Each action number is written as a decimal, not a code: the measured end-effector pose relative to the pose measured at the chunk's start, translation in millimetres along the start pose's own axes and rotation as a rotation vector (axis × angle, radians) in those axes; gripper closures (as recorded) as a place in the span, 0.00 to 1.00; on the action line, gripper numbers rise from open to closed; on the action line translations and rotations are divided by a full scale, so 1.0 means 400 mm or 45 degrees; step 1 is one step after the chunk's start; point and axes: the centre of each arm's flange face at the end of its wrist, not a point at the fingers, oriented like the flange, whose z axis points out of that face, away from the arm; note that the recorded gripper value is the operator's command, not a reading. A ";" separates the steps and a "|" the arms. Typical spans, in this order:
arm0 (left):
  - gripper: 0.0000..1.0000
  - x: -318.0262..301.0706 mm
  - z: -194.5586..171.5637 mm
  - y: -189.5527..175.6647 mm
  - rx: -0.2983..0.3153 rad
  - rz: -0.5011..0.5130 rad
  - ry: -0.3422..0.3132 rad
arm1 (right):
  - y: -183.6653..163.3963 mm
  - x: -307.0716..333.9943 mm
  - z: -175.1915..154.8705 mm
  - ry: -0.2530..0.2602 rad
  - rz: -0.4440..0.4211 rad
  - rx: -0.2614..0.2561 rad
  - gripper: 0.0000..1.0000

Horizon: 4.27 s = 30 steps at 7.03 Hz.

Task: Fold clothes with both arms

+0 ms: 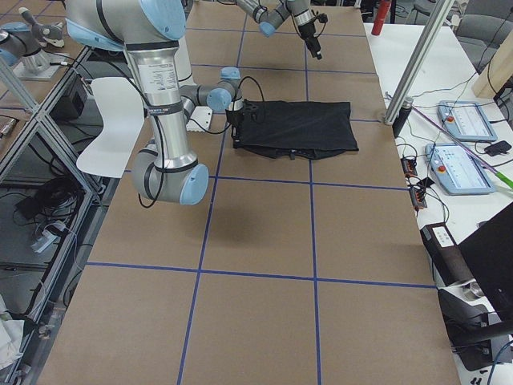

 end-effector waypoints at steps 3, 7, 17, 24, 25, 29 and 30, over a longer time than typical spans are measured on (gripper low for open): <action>0.01 0.000 0.000 0.000 0.002 -0.011 0.000 | -0.046 0.022 -0.057 -0.063 0.110 -0.020 0.00; 0.01 0.008 -0.010 -0.003 0.025 -0.021 0.013 | -0.062 0.026 -0.093 -0.254 0.882 -0.036 0.01; 0.01 0.057 -0.077 0.004 0.097 0.005 0.088 | -0.070 0.047 0.032 -0.249 1.380 -0.066 0.17; 0.01 0.043 -0.067 0.012 0.107 0.005 0.072 | -0.065 0.032 0.057 -0.227 1.326 -0.070 0.20; 0.01 0.042 -0.067 0.012 0.109 0.005 0.071 | -0.065 0.030 0.056 -0.228 1.324 -0.071 0.20; 0.01 0.042 -0.068 0.012 0.111 0.004 0.072 | -0.064 0.023 0.086 -0.276 1.314 -0.114 0.83; 0.01 0.041 -0.068 0.012 0.111 0.003 0.070 | -0.065 0.020 0.087 -0.285 1.313 -0.143 1.00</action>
